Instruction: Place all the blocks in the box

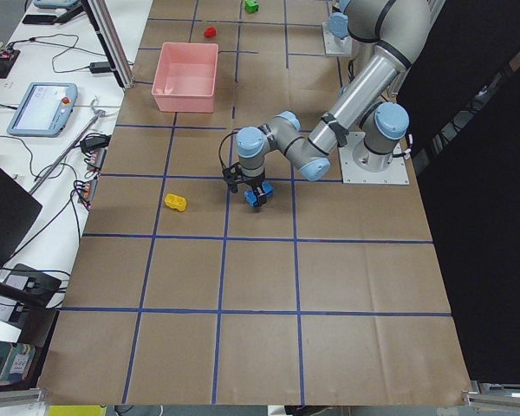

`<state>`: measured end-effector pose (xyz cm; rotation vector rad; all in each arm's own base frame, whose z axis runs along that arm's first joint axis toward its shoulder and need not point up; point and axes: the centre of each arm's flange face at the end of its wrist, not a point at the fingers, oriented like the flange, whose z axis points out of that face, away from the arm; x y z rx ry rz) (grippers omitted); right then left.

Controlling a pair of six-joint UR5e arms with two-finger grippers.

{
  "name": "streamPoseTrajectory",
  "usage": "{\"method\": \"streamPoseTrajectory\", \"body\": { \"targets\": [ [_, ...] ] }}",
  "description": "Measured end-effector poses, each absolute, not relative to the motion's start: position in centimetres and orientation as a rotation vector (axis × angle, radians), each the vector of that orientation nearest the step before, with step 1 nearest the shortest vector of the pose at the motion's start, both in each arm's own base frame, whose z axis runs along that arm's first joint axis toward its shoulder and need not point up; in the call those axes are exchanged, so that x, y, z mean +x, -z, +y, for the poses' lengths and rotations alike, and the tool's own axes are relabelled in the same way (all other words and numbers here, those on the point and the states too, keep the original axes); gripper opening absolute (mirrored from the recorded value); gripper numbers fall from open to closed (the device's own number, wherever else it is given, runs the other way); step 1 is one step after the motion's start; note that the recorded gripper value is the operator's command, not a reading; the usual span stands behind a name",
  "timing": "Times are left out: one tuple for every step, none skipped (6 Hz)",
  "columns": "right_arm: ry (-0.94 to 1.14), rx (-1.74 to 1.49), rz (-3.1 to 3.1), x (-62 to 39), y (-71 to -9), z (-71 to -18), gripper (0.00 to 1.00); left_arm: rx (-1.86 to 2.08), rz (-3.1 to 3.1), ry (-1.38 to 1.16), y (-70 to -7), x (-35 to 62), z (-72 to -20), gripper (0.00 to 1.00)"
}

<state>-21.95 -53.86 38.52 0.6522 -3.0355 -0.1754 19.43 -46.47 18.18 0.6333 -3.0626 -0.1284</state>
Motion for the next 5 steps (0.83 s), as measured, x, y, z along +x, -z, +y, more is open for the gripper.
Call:
{"method": "streamPoseTrajectory", "body": {
  "targets": [
    [0.17, 0.626, -3.039, -24.5, -34.1, -53.8, 1.0, 0.635, -3.068, 0.142, -17.8, 19.5, -46.5, 0.87],
    [0.17, 0.602, -3.052, -25.2, -30.5, -53.4, 1.0, 0.635, -3.065, 0.151, -17.5, 19.5, -46.5, 0.87],
    [0.169, 0.597, -3.065, -24.9, -27.7, -52.8, 1.0, 0.636, -3.059, 0.158, -17.2, 19.5, -46.5, 0.87],
    [0.152, 0.622, -3.065, -24.5, -25.3, -52.3, 1.0, 0.638, -3.056, 0.166, -17.0, 19.5, -46.4, 0.73],
    [0.13, 0.665, -3.052, -24.4, -22.9, -52.2, 1.0, 0.636, -3.054, 0.168, -16.9, 19.4, -46.4, 0.26]
  ]
}}
